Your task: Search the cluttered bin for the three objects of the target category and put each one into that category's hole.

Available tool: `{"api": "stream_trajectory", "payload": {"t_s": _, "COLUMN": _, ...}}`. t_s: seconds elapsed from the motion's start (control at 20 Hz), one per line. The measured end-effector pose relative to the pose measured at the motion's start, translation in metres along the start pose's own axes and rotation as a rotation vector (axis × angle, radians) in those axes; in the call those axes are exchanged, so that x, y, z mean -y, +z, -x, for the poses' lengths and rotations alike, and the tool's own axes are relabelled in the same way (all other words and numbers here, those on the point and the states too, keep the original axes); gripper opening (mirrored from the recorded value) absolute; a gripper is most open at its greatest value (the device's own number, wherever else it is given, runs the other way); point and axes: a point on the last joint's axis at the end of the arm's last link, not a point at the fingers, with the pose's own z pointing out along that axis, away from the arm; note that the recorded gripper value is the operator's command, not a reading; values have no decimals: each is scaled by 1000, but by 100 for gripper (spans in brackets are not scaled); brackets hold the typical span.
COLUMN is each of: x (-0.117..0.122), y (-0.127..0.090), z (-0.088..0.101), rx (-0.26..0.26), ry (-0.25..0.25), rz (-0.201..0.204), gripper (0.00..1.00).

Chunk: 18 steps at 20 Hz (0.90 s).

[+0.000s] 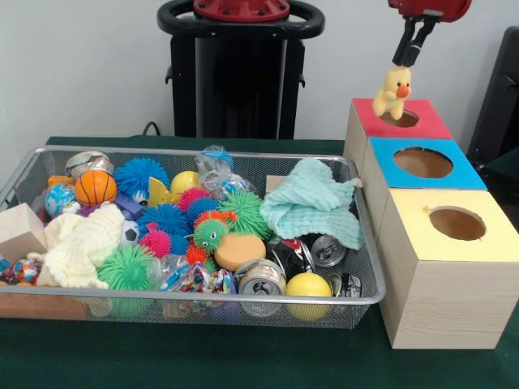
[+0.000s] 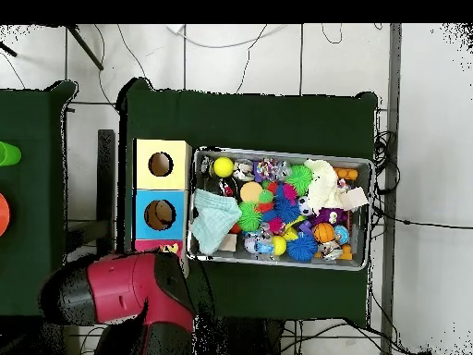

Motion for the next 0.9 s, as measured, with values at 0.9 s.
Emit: {"api": "stream_trajectory", "payload": {"t_s": 0.9, "x": -34, "y": 4, "z": -27, "rx": 14, "ry": -23, "rz": -34, "gripper": 0}}
